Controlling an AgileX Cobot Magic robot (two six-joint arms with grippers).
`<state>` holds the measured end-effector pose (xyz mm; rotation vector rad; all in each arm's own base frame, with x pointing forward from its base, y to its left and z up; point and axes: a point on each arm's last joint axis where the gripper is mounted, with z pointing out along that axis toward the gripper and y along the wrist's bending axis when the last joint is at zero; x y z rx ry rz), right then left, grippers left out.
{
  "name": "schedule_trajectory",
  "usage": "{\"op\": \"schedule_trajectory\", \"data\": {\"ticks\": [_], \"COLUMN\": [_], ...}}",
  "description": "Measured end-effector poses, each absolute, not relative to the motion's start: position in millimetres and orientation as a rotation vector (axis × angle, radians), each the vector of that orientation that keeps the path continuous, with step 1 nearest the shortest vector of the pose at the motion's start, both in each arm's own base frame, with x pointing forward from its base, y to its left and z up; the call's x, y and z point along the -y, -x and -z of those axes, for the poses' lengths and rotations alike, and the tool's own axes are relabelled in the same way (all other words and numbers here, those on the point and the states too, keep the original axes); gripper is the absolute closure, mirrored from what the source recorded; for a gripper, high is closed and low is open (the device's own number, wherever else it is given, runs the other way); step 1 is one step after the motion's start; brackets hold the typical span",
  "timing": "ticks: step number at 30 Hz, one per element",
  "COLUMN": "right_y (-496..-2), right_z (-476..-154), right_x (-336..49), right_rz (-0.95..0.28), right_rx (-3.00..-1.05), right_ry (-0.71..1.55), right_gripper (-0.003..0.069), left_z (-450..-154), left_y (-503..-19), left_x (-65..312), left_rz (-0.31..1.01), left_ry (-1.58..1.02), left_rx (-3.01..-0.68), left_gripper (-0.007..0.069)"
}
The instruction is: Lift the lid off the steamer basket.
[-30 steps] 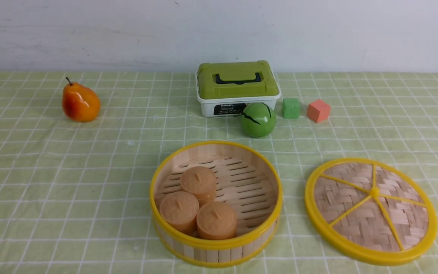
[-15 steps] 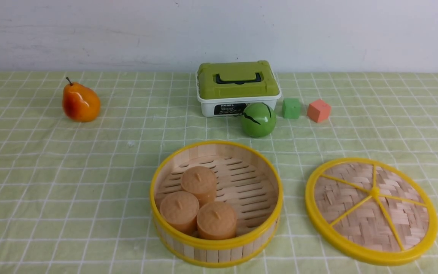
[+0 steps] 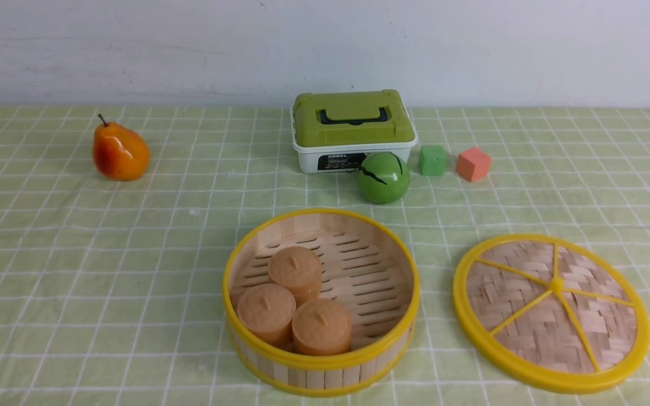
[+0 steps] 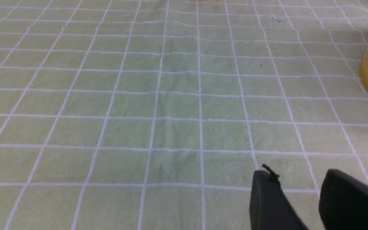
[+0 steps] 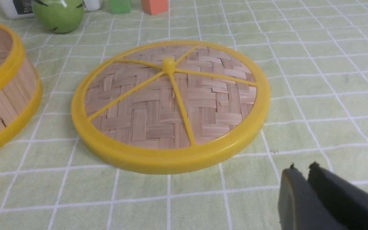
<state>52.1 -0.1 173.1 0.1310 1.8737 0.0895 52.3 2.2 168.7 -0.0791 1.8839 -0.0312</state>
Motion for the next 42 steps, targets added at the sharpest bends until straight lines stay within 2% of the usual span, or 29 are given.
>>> {"op": "schedule_trajectory", "data": {"ticks": [42], "right_y": [-52.1], "right_z": [-173.1], "right_x": [0.1], "right_rz": [-0.091], "right_rx": [-1.874], "right_ry": [-0.132], "right_gripper": [0.0564], "left_z": [-168.7], "left_y": [-52.3], "left_x": [-2.2], "left_rz": [0.031], "left_ry": [0.079], "left_rx": [-1.884], "left_gripper": [0.0386]}}
